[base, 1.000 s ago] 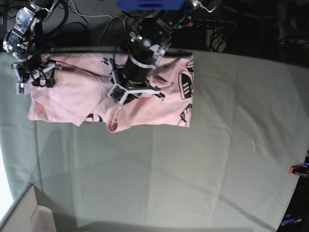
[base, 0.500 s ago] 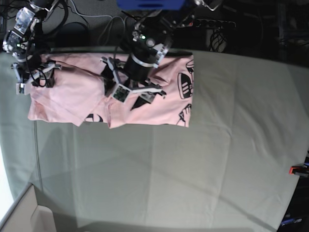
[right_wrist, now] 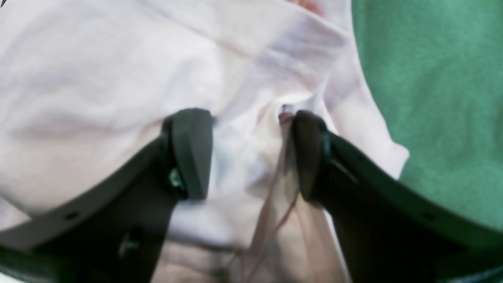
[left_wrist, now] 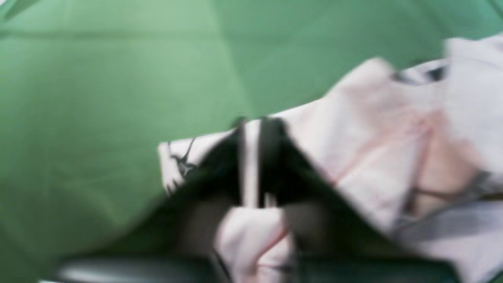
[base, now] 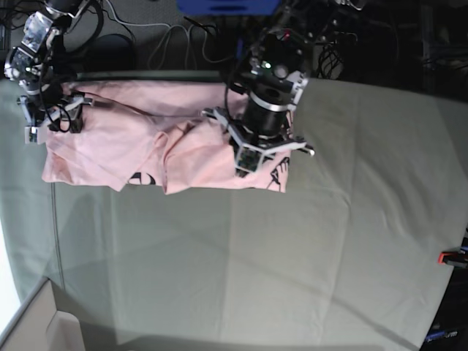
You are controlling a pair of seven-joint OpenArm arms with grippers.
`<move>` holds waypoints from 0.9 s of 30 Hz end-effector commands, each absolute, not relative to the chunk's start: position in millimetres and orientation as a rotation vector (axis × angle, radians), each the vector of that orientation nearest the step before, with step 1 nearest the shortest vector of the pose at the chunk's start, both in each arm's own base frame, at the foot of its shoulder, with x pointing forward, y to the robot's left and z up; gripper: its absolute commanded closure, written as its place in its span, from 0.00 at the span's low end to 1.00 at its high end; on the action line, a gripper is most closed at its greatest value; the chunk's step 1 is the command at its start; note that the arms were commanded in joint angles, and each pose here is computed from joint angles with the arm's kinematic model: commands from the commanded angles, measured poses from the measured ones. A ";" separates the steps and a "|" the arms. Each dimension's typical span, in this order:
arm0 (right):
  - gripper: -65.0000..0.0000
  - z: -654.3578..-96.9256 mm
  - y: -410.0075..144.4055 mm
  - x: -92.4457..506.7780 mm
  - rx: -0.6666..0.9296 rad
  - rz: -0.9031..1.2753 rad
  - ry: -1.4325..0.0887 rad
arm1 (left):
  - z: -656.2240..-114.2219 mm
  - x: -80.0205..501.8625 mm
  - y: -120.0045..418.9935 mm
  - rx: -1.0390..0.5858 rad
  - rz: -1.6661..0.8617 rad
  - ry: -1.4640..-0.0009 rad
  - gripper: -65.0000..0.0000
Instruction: Layout the t-shirt on the table in an organized manner, then fold the t-shirt properly
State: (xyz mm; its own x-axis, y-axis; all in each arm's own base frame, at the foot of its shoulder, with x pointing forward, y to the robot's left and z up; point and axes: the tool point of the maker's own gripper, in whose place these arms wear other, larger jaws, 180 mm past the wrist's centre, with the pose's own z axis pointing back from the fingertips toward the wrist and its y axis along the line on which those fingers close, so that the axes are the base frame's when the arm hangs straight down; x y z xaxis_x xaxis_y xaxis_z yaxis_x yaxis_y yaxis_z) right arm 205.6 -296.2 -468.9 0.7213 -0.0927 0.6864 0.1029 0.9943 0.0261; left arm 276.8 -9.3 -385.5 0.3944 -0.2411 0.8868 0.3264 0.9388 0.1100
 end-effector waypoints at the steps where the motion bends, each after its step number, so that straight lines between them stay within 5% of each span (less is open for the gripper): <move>1: 0.48 -460.4 -301.5 211.0 -0.028 -0.098 -0.785 | -380.3 280.2 -9.5 -0.087 -0.343 -1.133 1.00; 3: 0.48 -461.1 -301.9 210.5 -0.027 -0.098 -0.783 | -392.4 277.3 -10.8 -0.085 -0.340 -1.100 0.95; 7: 0.48 -460.1 -302.1 211.0 -0.029 -0.097 -0.785 | -414.4 256.1 -31.9 -0.125 -0.377 -1.023 1.00; 17: 0.48 -455.8 -305.2 217.2 -0.035 -0.102 -0.802 | -418.6 191.0 -105.8 -0.442 -0.616 -0.784 1.00; 27: 0.48 -454.2 -303.6 220.4 -0.029 -0.109 -0.813 | -356.6 218.5 -73.3 -0.512 -0.607 -0.930 1.00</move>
